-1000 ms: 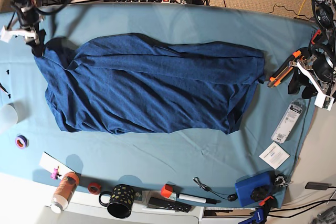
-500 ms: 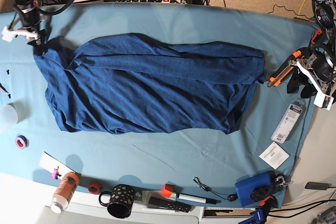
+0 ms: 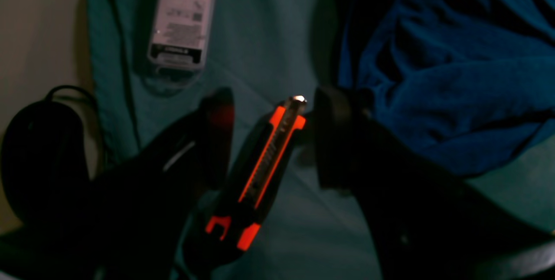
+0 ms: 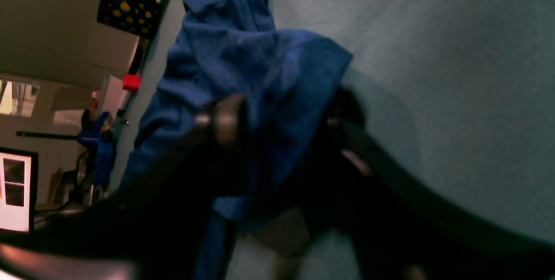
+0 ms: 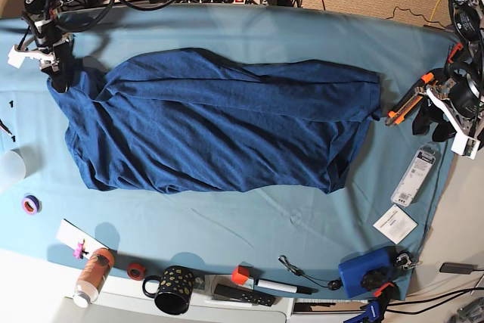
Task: Layout the t-shirt on the table in an organized manner, then fold the t-shirt properly
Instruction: 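Release the shirt with the left gripper and return it to the corner, then grasp the shirt corner with the left gripper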
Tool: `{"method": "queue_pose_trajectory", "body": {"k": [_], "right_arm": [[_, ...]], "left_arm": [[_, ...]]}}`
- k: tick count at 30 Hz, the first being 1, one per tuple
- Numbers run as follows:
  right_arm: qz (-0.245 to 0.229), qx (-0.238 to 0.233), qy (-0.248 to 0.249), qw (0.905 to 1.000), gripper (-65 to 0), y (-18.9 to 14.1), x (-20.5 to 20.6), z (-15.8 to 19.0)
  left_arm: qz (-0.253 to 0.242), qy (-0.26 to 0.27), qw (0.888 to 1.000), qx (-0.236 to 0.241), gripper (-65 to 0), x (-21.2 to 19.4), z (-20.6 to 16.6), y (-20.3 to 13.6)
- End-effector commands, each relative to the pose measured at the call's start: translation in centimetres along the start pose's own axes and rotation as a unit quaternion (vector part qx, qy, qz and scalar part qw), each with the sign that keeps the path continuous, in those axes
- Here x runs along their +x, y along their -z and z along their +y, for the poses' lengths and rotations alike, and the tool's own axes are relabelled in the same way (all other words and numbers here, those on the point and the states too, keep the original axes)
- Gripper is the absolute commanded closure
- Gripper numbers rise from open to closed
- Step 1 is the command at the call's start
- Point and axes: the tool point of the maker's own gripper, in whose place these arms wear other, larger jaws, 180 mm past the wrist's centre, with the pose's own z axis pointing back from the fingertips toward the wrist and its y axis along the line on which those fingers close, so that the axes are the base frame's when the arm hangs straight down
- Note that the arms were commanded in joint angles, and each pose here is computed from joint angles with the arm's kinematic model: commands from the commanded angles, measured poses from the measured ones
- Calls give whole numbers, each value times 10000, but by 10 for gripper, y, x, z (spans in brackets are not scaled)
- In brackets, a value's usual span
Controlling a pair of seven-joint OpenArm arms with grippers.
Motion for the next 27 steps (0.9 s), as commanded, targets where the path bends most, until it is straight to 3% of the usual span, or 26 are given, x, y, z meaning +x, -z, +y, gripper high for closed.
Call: {"method": "queue_pose_trajectory", "body": {"k": [1,3,7,10,15,19,21,24,27], "right_arm": [[139,48,61,9999,-116,2,-4,3],[187,54,55,9998,0,2,-5,3],[236,78,60,9997,0,2,-7,4],[274,74,58,9996,0,2,-8,4],[299,65,56,9995,0,1,-10,3],[305,67,55,9995,0,1,-10,3],[306,66,55,9995,0,1,-10,3],[309,66,54,9995,0,1,-10,3],[305,74,55,9995,0,1,-10,3]], "left_arm": [[-202,125,9997,26,-301,14,3,-5],[-178,124,9998,29,-301,14,3,-5],[-52,-54,10000,-66,-301,8,0,-5],[-28,-611,9965,-566,-301,-1,-13,-2],[373,-1611,9805,-1067,-301,-47,-17,9],[669,-2374,9525,-1785,-302,-82,-32,11],[741,-2628,9425,-1926,-334,-94,-36,13],[796,-2857,9357,-1909,-396,-105,-34,15],[768,-2902,9351,-1883,-399,-107,-33,15]]}}
